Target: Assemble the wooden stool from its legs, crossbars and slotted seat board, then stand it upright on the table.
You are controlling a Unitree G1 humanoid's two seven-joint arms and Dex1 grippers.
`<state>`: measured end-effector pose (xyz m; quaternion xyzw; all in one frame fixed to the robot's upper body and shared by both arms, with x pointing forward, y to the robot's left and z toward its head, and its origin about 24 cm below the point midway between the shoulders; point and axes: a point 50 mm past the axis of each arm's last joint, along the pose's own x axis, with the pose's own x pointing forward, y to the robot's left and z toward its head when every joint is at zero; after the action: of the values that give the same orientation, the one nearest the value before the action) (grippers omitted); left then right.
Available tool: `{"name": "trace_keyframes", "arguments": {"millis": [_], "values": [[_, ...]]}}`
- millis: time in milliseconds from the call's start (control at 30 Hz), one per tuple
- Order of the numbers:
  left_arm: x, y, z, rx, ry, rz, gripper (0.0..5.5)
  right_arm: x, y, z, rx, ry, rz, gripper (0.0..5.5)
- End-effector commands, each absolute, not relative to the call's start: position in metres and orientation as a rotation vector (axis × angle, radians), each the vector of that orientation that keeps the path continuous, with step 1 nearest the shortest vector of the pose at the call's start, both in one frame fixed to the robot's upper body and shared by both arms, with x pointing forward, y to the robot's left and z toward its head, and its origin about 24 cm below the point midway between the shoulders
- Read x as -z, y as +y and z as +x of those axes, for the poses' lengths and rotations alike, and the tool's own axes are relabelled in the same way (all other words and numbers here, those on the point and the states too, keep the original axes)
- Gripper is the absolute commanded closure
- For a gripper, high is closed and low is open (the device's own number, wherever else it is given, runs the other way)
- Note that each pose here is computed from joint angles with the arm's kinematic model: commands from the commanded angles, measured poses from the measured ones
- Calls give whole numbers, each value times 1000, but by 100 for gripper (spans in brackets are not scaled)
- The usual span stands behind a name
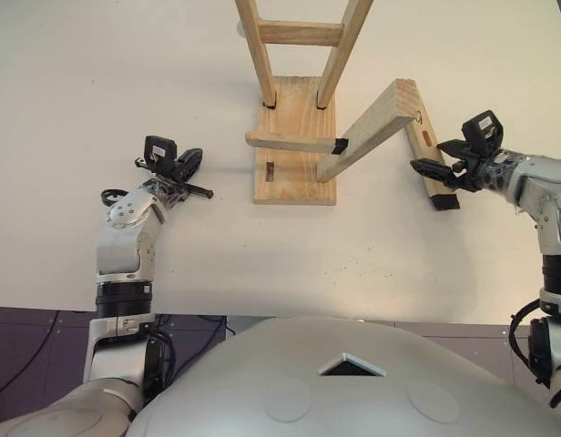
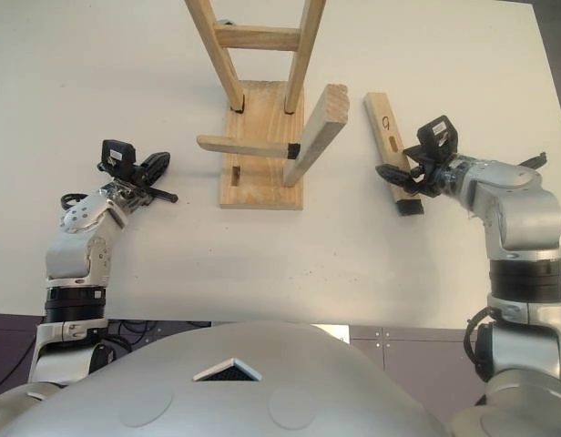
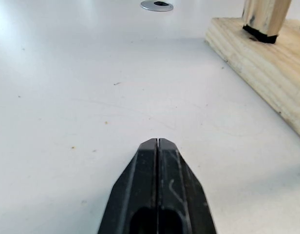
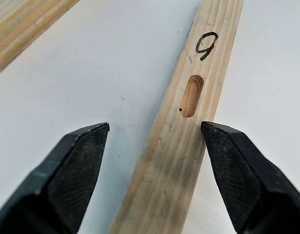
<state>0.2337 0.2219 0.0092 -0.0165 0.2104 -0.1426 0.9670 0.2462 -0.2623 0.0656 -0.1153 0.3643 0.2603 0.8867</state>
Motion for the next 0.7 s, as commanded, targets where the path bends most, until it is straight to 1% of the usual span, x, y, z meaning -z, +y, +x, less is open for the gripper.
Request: {"name": "trace_keyframes", "arguments": {"millis": [33,133,233,333,433,567,700], "values": [[-11,229,228,252,411,-28,550,-51,-273,233,-529,857,-259,201],[-9,226,228,247,410,-25,550,-62,-274,248,-501,791,-257,201],[-6,219,231,251,406,-29,550,-62,-277,251,-500,794,-264,201],[-4,216,230,241,401,-30,550,-56,-282,249,-487,824,-284,246],[-8,221,229,206,375,-34,550,-55,-286,249,-480,854,-293,297],[-29,232,236,120,267,-43,550,-54,-289,245,-508,917,-316,355],[-58,237,248,25,120,-53,550,-57,-289,255,-493,890,-369,422]]}}
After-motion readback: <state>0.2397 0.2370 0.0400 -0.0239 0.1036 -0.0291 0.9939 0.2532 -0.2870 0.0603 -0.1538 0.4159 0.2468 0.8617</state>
